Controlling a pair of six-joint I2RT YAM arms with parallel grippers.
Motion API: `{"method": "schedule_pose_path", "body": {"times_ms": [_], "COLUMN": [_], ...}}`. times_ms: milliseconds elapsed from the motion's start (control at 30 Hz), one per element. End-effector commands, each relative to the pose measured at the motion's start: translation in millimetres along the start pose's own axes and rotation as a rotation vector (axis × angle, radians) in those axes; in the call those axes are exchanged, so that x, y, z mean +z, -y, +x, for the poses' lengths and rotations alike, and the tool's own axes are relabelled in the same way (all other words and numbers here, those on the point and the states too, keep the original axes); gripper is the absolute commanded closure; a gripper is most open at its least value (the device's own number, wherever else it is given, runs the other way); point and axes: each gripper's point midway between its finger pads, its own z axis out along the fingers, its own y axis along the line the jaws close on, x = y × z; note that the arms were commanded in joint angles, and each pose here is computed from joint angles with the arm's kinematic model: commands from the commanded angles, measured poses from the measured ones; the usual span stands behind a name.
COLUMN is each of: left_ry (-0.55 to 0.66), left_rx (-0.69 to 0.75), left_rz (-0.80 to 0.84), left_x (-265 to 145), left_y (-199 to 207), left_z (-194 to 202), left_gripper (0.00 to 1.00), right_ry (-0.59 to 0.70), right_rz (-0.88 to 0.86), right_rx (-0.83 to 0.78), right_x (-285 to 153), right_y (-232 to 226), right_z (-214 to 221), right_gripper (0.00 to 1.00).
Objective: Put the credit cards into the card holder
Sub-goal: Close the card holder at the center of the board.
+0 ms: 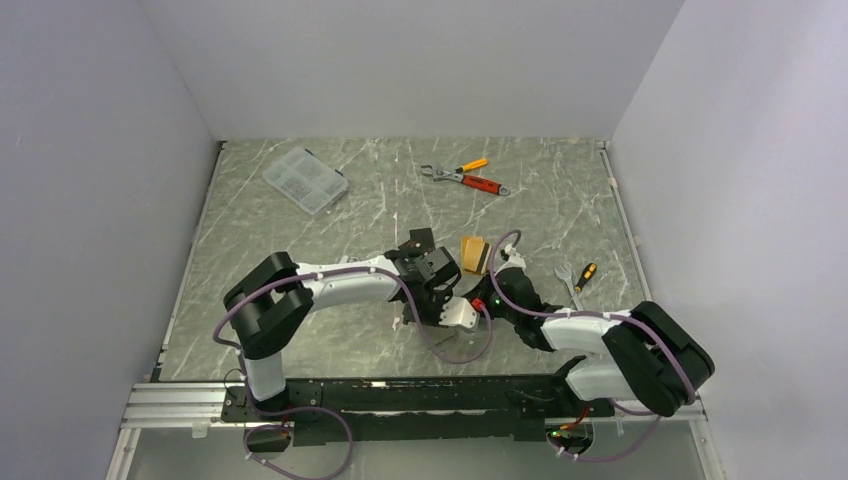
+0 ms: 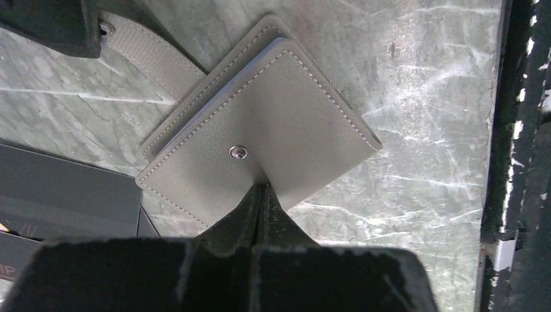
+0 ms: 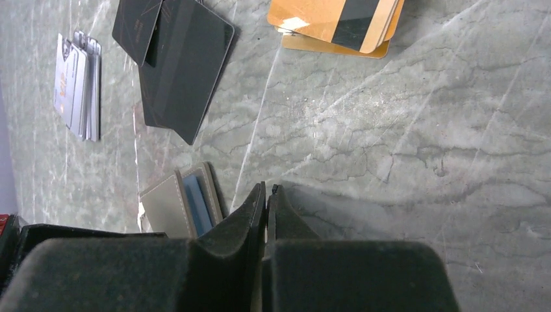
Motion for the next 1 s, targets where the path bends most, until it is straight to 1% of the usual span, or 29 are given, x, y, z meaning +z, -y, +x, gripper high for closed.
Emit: {"method": "schedule_pose_path", "body": {"times_ms": [0,100,300,433,500,533,600,667,700,833,967], "left_ry": [-0.05,-0.061,-0.078,-0.073,-0.061,-0.052,-0.028,0.012,0.031,0.113,0.19], "left_rx": [0.108,0.182,0.284,0.298,0.287,0.279,0.25,0.205,0.173,0.067,-0.01], "left_rz": [-0.053,-0.072,-0.068,-0.061,-0.055,-0.052,-0.05,-0.058,-0.055,-0.056,-0.058], "left_x": [25,27,31,32,31,29,22,9,3,-29,-60], "left_y": [-8,-9,-10,-12,-12,-12,-14,-21,-24,-40,-45], "left_z": [17,20,20,17,15,13,8,1,0,-14,-24], "left_gripper": [1.0,1.0,1.0,1.0,1.0,1.0,1.0,0.99,0.99,0.95,0.89], "right_ry": [-0.07,-0.086,-0.076,-0.098,-0.101,-0.101,-0.11,-0.118,-0.118,-0.104,-0.1], "right_rz": [-0.07,-0.081,-0.082,-0.06,-0.057,-0.057,-0.063,-0.075,-0.082,-0.122,-0.131], "right_rx": [0.025,0.054,0.044,0.04,0.036,0.035,0.034,0.026,0.025,0.023,0.015], "right_x": [-12,-27,-50,-54,-53,-52,-50,-49,-49,-51,-56], "right_y": [-10,-4,0,3,1,-1,-6,-12,-15,-26,-32], "right_z": [13,24,25,28,26,24,22,19,17,7,0], "right_gripper": [1.0,1.0,1.0,1.0,1.0,0.98,0.85,0.76,0.74,0.72,0.68]}}
